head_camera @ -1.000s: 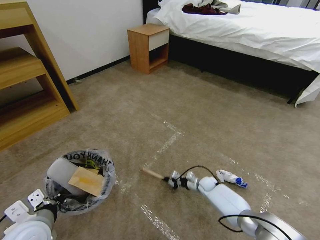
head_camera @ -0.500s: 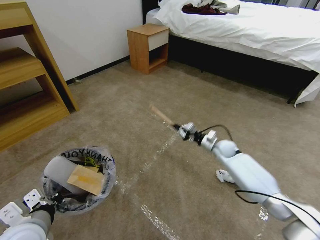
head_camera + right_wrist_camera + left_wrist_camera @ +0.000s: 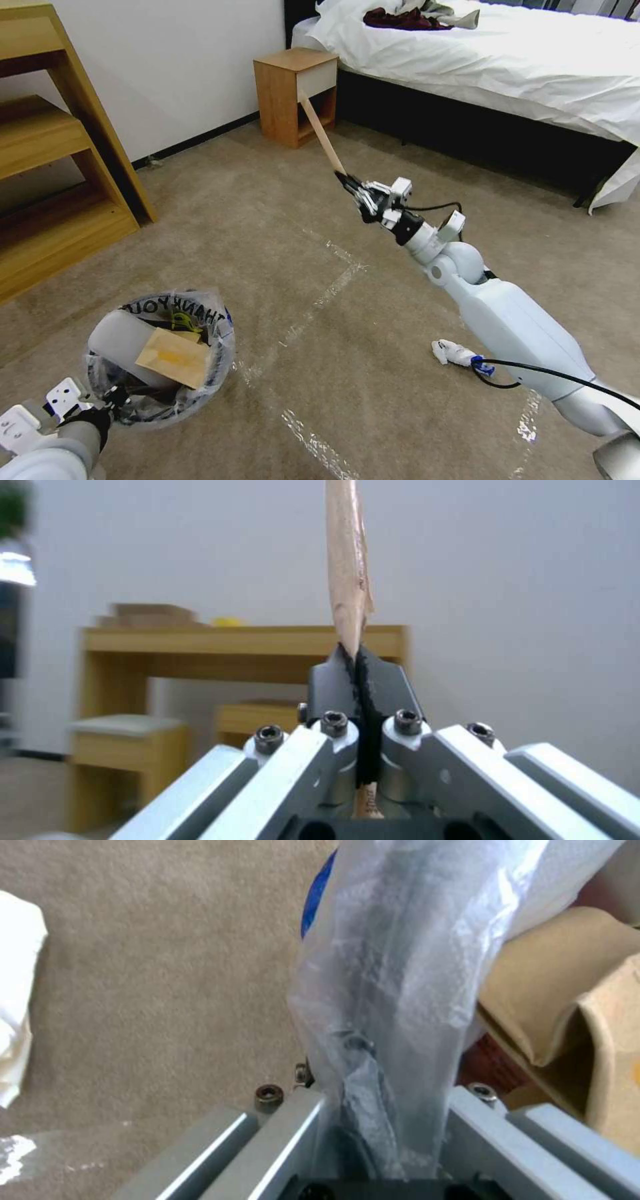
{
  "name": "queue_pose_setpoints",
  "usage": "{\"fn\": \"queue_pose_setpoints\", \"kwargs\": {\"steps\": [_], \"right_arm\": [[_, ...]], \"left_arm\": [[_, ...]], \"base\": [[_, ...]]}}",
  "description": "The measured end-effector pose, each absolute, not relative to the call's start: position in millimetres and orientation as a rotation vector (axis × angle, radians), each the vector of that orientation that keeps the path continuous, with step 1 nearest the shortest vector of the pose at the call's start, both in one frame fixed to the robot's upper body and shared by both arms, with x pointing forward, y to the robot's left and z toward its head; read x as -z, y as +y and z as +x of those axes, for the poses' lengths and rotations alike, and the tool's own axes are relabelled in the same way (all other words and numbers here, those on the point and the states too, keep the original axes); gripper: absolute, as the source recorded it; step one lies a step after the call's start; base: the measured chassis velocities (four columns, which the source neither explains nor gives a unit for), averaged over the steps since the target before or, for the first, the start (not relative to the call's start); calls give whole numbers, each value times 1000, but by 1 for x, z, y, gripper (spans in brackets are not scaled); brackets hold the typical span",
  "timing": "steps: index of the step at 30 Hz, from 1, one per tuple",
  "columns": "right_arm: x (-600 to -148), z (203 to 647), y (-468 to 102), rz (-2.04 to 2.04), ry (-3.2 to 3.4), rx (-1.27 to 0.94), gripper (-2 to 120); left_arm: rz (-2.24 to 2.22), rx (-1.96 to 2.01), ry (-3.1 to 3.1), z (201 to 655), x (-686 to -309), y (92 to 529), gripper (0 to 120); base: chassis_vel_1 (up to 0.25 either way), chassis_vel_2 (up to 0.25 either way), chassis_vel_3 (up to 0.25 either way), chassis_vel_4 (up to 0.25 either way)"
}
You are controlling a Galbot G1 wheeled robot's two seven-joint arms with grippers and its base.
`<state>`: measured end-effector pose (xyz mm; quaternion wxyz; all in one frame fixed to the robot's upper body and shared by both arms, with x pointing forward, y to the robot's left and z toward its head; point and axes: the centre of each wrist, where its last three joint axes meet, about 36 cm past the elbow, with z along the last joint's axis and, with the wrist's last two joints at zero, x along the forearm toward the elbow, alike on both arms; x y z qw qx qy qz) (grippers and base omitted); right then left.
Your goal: Pick up the trash bin and place the garbage on the floor into it.
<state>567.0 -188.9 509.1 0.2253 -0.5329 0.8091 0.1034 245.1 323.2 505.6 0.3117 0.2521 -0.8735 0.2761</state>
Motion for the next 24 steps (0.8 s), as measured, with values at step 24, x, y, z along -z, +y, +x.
{"fn": "queue_pose_setpoints", "kwargs": {"steps": [24], "right_arm": [[-453, 500, 47, -2151, 1850, -375, 0]], "left_arm": [[633, -802, -2284, 246, -510, 319, 0]], "base": [[0, 0, 0, 0]]}}
